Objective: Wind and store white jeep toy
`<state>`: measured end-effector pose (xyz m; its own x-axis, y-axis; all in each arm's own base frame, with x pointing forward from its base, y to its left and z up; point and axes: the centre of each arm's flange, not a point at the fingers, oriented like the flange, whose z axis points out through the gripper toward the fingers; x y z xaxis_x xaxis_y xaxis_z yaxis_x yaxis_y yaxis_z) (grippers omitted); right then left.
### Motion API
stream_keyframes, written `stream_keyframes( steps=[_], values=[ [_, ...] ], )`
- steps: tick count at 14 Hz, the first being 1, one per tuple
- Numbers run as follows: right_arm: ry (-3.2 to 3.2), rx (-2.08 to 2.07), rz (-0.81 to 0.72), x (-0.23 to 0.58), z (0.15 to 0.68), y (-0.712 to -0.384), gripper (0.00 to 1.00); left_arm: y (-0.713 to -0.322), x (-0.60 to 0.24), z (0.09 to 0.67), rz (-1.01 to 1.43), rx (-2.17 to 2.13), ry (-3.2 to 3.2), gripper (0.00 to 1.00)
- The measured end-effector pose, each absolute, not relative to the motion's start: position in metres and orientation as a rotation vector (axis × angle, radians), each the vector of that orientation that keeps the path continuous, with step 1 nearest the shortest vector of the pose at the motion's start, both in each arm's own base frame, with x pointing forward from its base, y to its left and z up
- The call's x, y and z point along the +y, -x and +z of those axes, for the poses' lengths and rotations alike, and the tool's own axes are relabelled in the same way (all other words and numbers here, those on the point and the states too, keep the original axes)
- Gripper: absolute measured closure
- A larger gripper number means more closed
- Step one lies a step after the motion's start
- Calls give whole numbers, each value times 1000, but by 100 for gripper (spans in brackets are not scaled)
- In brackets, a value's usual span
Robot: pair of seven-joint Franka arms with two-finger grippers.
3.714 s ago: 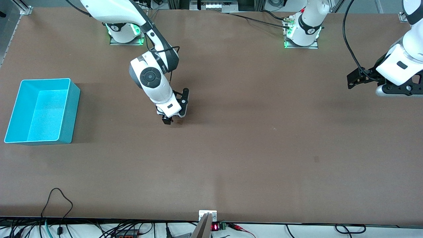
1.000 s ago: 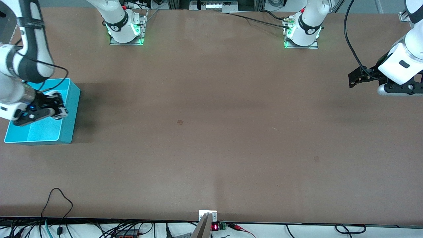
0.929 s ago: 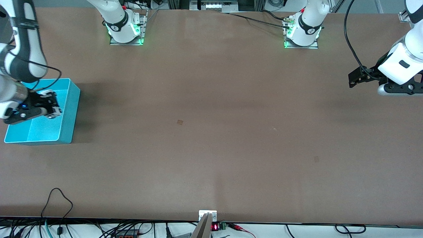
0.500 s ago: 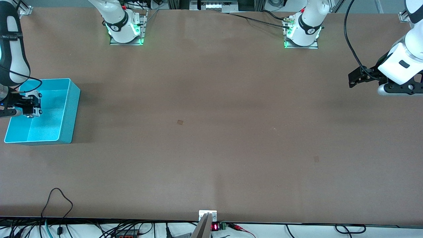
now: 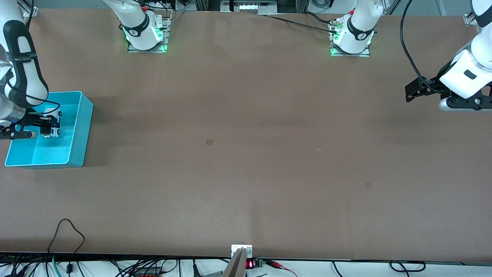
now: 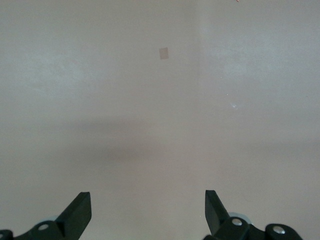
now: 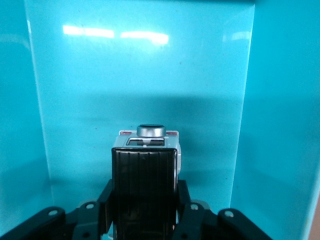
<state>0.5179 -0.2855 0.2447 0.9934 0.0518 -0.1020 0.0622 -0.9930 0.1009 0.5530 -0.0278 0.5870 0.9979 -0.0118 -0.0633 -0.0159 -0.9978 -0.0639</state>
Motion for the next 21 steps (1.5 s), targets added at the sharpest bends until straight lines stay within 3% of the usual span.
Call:
stream_keyframes(
  steps=[9, 14, 21],
  values=[
    [-3050, 87, -121, -287, 222, -507, 46, -553, -28, 587, 97, 21, 3076, 0],
    [-3072, 193, -115, -278, 281, -541, 1, -553, -28, 587, 97, 21, 3076, 0],
    [-3112, 363, -161, -224, 406, -584, 0, -553, -28, 587, 97, 21, 3076, 0]
  ],
)
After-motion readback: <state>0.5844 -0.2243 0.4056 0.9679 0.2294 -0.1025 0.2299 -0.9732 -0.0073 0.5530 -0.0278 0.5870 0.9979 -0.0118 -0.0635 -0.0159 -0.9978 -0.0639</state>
